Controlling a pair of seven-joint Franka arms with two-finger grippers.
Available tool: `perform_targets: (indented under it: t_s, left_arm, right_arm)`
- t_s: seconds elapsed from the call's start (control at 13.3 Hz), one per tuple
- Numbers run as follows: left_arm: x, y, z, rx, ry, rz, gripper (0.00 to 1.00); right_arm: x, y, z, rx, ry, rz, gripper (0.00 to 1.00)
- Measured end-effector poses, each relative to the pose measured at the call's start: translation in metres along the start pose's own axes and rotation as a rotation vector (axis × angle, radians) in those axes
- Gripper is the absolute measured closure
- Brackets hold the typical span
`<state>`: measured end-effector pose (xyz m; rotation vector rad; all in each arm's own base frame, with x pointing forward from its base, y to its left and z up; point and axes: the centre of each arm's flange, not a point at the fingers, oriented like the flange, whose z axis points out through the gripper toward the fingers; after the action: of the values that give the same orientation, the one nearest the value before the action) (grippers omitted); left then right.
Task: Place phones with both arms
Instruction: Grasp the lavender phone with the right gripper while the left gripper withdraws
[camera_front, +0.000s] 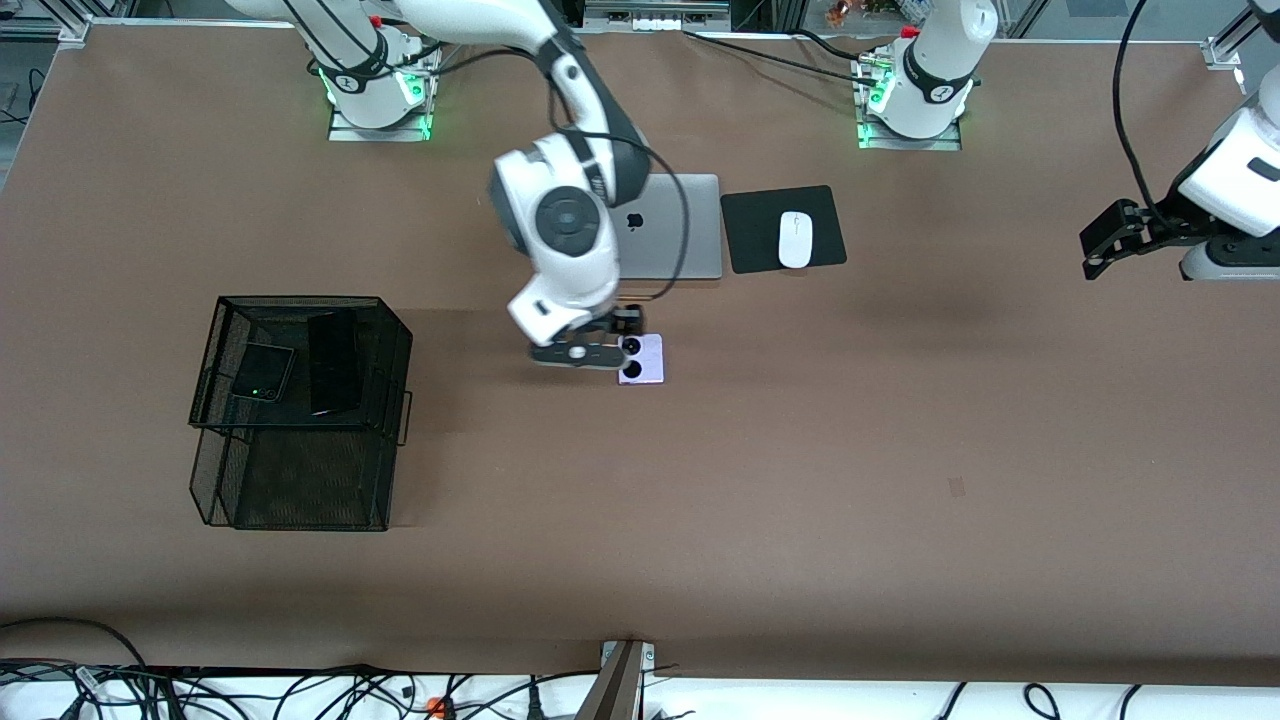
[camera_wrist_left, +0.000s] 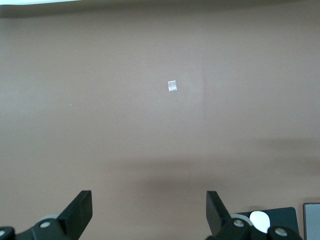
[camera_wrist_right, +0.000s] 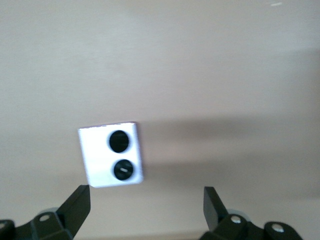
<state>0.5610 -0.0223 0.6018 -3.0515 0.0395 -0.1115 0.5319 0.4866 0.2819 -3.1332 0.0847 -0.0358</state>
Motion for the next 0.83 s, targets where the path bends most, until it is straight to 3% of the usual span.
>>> perform_targets:
  t_s: [0.23, 0.53, 0.83]
  left_arm:
    - [0.004, 0.001, 0.007, 0.0, -0.004, 0.006, 0.0]
    - [0.005, 0.001, 0.009, 0.0, -0.009, 0.01, 0.0]
    - [0.004, -0.006, 0.012, 0.001, -0.043, 0.0, 0.0]
  right_arm:
    - [-0.005, -0.018, 0.035, 0.034, 0.068, -0.023, 0.0]
    - [0.001, -0.016, 0.067, 0.034, 0.126, -0.028, 0.0]
    - [-0.01, -0.028, 0.088, 0.046, 0.134, -0.054, 0.0]
